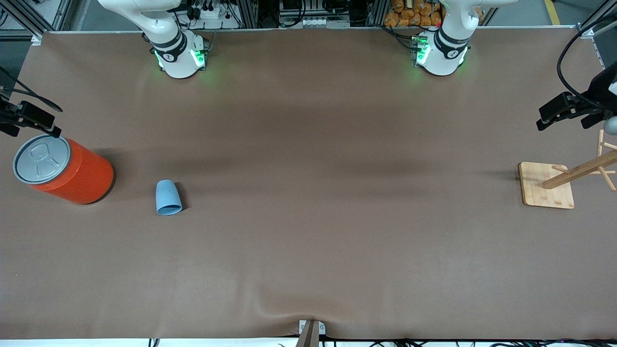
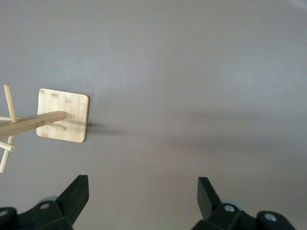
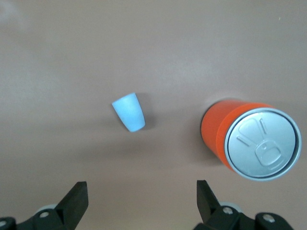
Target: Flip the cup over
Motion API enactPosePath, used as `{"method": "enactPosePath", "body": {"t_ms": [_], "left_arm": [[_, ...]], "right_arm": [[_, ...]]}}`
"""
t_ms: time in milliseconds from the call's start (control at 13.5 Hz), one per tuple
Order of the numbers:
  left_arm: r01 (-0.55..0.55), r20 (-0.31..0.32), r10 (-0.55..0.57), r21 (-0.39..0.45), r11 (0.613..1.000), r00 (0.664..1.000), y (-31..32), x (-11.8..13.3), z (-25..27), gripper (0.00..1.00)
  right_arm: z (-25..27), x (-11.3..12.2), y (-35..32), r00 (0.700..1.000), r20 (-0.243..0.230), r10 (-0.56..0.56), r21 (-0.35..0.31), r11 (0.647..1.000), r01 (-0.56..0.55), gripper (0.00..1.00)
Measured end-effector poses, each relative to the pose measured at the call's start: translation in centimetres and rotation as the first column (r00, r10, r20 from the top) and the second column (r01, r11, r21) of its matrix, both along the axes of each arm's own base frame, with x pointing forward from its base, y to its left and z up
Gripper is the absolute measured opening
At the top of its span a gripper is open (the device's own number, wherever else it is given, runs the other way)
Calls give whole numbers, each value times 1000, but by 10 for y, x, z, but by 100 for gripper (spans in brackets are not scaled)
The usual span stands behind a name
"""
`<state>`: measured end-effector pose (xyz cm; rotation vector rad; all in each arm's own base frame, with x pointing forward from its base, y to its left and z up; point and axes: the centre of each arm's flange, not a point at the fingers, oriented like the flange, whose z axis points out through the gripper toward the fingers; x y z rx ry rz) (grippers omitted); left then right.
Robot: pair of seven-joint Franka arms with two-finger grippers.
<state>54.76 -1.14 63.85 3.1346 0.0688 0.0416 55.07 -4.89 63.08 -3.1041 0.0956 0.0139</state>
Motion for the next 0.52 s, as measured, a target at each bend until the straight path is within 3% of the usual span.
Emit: {"method": "enactPosePath", "body": {"t_ms": [148,520], "left_arm": [[0,0,0,0,1000,1000,0,0,0,100],[0,0,0,0,1000,1000,0,0,0,100]], "right_arm": [[4,-3,1,1000,-15,1,1,1000,-1,100],[22,-6,3,1000,3,2,0,1000,-2,100]]}}
